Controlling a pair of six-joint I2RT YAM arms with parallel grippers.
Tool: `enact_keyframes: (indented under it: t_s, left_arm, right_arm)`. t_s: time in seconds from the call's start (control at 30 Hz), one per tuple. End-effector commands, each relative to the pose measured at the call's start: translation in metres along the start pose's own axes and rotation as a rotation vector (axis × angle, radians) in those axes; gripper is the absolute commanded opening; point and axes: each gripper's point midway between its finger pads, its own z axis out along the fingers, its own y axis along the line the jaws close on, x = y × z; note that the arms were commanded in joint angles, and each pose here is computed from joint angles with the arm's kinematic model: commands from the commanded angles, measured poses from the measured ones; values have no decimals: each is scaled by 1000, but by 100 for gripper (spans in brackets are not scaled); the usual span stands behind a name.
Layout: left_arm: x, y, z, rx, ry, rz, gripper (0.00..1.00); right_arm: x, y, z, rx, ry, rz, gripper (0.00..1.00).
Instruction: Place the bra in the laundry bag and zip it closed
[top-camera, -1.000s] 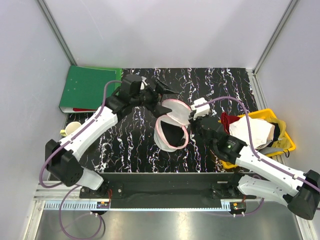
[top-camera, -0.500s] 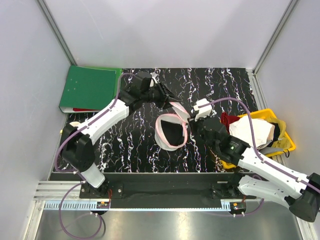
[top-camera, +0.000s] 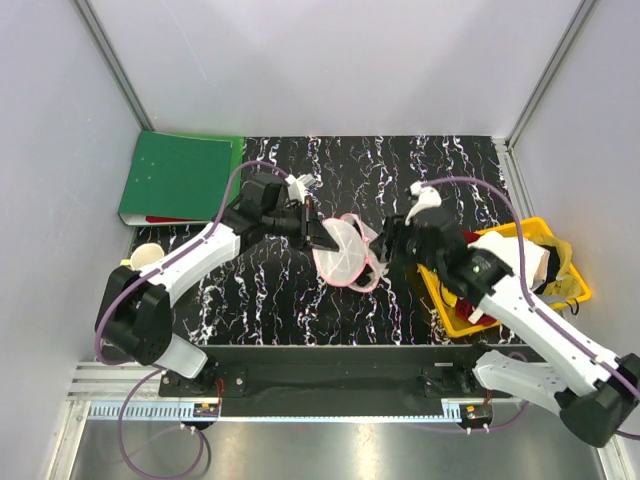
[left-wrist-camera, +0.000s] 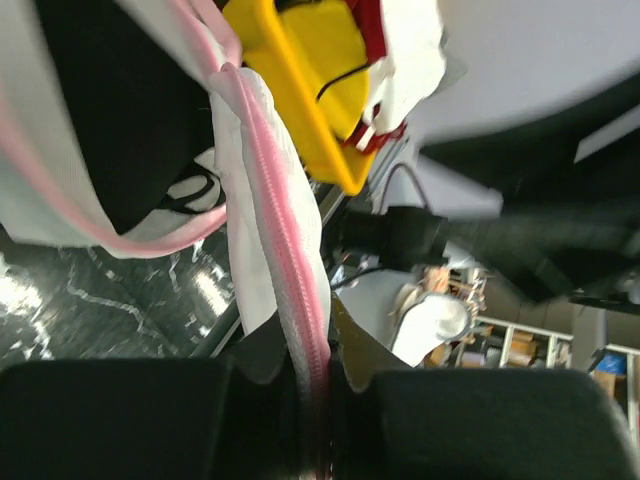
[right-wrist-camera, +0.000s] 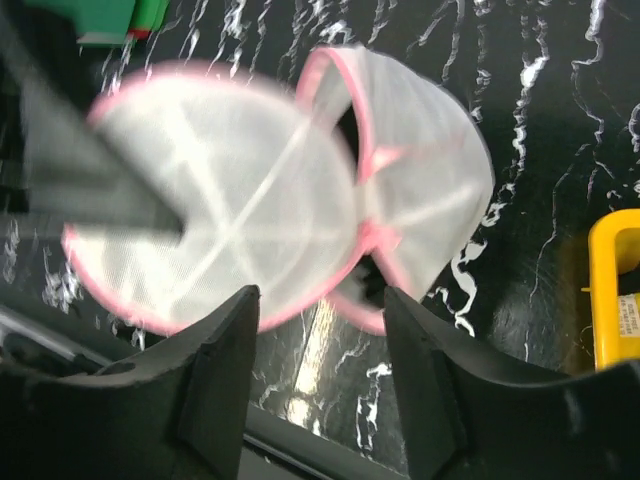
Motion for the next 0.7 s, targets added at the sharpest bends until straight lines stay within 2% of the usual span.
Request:
enact_keyframes:
  t_s: [0.0, 0.03, 0.1, 0.13, 0.27, 0.4, 0.57, 0.63, 0.67]
  left_arm:
    - [13, -3, -12, 37, 21, 130, 14]
    - [13, 2, -11, 23, 19, 127, 14]
    - [10, 7, -8, 17, 25, 120, 14]
    - [8, 7, -7, 19, 25, 136, 14]
    - [4, 11, -4, 35, 72, 152, 14]
    - [-6, 12, -2, 81, 105, 180, 14]
    - [-23, -2, 2, 173, 140, 218, 13]
    - [-27, -14, 2, 239, 171, 242, 13]
    - [-27, -6, 9, 252, 198, 220, 13]
  right_arm:
    - [-3, -1, 18, -85, 141, 110, 68]
    - [-5, -4, 23, -95, 155, 86, 72]
    - [-10, -8, 41, -146, 187, 106, 74]
    - [-9, -1, 50, -226, 221, 123, 75]
    - [-4, -2, 65, -346, 266, 203, 79]
    - [19, -9, 70, -325, 297, 276, 79]
    - [28, -13, 69, -320, 272, 326, 76]
    - [34, -20, 70, -289, 266, 314, 79]
    - [38, -22, 70, -283, 268, 309, 81]
